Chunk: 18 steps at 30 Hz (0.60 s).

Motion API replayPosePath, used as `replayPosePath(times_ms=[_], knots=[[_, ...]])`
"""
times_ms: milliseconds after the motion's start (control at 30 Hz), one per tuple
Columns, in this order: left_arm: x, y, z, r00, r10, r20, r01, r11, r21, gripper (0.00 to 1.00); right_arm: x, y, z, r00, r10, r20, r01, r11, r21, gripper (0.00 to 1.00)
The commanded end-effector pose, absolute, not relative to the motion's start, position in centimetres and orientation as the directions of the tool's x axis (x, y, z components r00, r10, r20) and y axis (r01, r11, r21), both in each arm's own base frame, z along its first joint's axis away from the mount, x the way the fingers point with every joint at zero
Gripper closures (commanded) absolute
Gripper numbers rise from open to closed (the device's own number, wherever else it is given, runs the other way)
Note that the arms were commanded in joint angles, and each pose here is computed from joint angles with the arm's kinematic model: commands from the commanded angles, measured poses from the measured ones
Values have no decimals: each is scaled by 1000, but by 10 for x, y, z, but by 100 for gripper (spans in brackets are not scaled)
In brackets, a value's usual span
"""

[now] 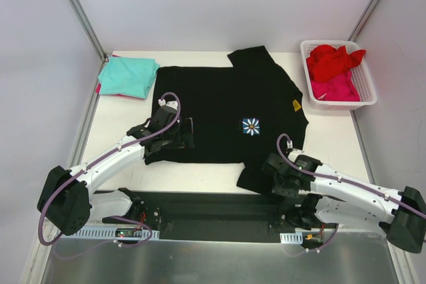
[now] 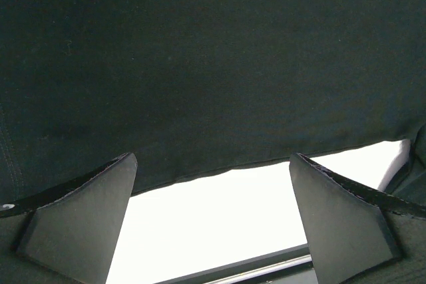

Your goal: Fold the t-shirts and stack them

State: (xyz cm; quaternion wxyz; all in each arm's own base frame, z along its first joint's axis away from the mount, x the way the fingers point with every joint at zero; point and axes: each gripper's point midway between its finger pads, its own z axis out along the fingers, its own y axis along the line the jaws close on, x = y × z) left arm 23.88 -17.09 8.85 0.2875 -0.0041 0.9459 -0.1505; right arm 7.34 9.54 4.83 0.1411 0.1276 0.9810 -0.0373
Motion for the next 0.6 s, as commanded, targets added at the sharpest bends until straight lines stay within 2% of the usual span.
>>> replayPosePath(times_ms=[0,567], knots=[[244,-177,104,-815,-110,-569,89,946,-310,1,67,81,40,-890,331,-312,360,932,-37,62],[240,-177,100,-821,-117,-559,80,945,-317,1,76,111,29,-911,243,-332,290,952,-101,62]])
